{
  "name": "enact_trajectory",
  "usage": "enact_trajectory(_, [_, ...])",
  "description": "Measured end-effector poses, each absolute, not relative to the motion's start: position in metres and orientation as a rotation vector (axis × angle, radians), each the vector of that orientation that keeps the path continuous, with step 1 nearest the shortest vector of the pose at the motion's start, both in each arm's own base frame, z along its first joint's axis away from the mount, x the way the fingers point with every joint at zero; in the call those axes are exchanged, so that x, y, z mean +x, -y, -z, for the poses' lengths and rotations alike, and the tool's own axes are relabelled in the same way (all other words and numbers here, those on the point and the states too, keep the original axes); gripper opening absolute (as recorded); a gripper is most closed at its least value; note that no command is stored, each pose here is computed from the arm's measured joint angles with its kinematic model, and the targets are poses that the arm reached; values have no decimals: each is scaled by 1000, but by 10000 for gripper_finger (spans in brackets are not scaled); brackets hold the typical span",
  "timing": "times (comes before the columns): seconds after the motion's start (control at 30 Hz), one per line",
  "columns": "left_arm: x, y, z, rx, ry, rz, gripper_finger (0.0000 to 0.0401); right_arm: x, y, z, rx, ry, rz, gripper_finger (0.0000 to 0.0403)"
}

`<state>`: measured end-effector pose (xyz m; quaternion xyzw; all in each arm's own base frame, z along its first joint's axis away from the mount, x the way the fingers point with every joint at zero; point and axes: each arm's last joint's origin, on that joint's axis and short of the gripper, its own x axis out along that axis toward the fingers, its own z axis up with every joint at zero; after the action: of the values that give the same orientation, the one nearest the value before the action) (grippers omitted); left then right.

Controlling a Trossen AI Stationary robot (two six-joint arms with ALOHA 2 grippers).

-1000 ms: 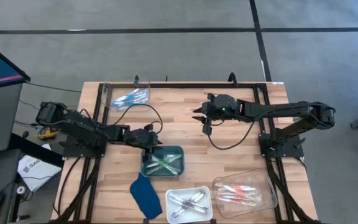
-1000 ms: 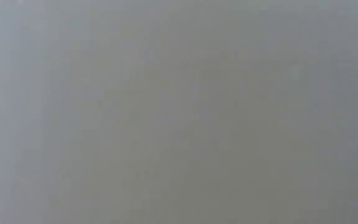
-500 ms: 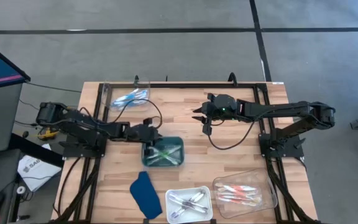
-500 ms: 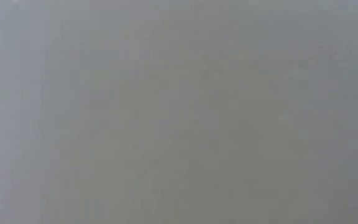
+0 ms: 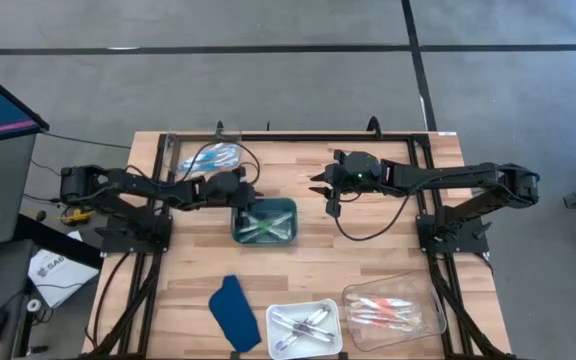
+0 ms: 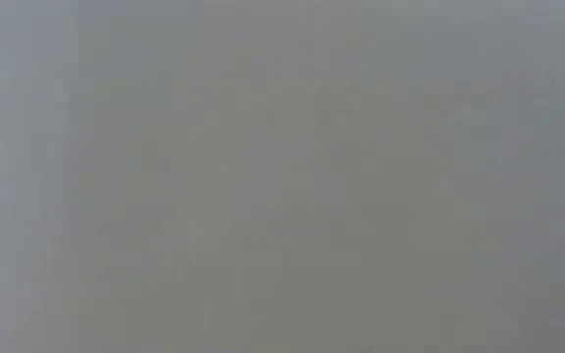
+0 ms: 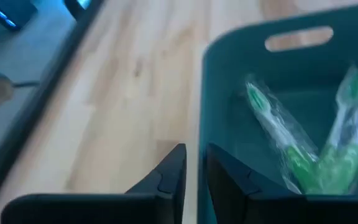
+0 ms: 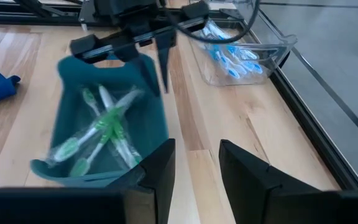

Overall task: Pick & Place Toothbrushes
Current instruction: Move the green bin to the top of the table

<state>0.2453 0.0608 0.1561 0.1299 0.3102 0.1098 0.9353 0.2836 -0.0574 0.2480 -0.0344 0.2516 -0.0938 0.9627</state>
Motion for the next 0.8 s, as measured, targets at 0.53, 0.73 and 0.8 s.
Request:
enact_trajectory(0.53, [276, -70, -162, 316, -609, -174, 50, 284, 57, -249, -70, -503, 191, 118])
enact_trajectory(0.73, [275, -31, -180, 334, -554, -64, 5, 284, 57, -248, -69, -511, 190, 118])
enact_trajectory(0.8, [271, -17, -183, 332, -567, -60, 4, 284, 57, -248, -69, -511, 190, 118])
